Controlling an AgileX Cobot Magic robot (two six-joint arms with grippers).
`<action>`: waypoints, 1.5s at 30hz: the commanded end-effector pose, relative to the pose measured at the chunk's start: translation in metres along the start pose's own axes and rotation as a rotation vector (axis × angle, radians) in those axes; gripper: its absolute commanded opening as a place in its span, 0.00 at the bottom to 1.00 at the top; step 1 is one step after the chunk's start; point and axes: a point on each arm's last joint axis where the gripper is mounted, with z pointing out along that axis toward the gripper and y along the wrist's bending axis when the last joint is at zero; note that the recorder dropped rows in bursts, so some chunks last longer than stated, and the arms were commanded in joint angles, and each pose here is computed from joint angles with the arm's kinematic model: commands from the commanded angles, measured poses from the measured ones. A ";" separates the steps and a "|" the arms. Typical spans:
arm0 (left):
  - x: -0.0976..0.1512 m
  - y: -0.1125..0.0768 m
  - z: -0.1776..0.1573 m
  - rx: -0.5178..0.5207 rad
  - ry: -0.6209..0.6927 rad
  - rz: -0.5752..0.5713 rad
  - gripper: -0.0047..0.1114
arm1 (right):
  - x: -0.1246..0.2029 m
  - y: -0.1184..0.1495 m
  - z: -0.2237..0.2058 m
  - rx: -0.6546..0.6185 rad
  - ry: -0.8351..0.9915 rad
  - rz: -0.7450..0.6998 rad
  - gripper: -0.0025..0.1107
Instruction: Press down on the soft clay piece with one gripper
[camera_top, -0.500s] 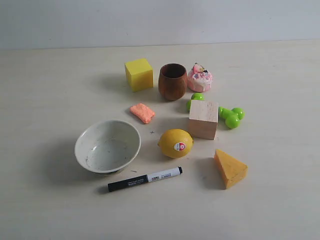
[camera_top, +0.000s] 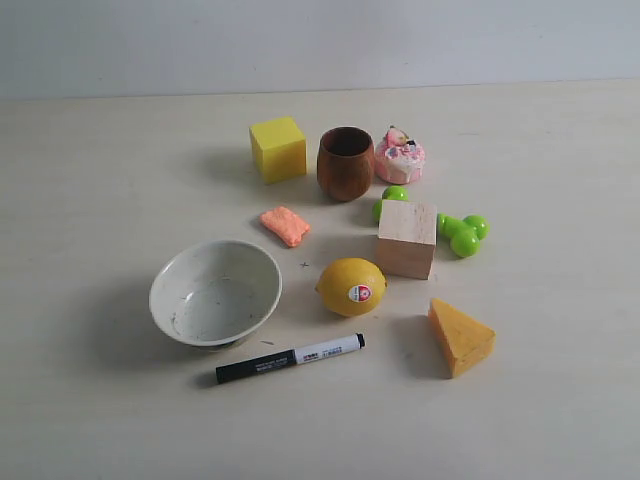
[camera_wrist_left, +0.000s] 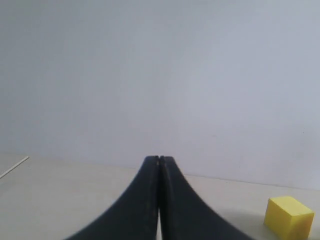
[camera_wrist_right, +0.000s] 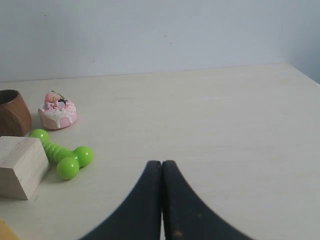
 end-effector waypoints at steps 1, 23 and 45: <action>-0.005 0.000 -0.001 0.007 -0.052 -0.015 0.04 | 0.001 0.000 0.000 -0.004 -0.007 -0.007 0.02; -0.060 -0.006 0.009 0.015 -0.097 -0.031 0.04 | 0.001 0.000 0.000 -0.004 -0.007 -0.007 0.02; -0.145 -0.073 0.074 0.537 0.486 0.132 0.04 | 0.001 0.000 0.000 -0.004 -0.007 -0.007 0.02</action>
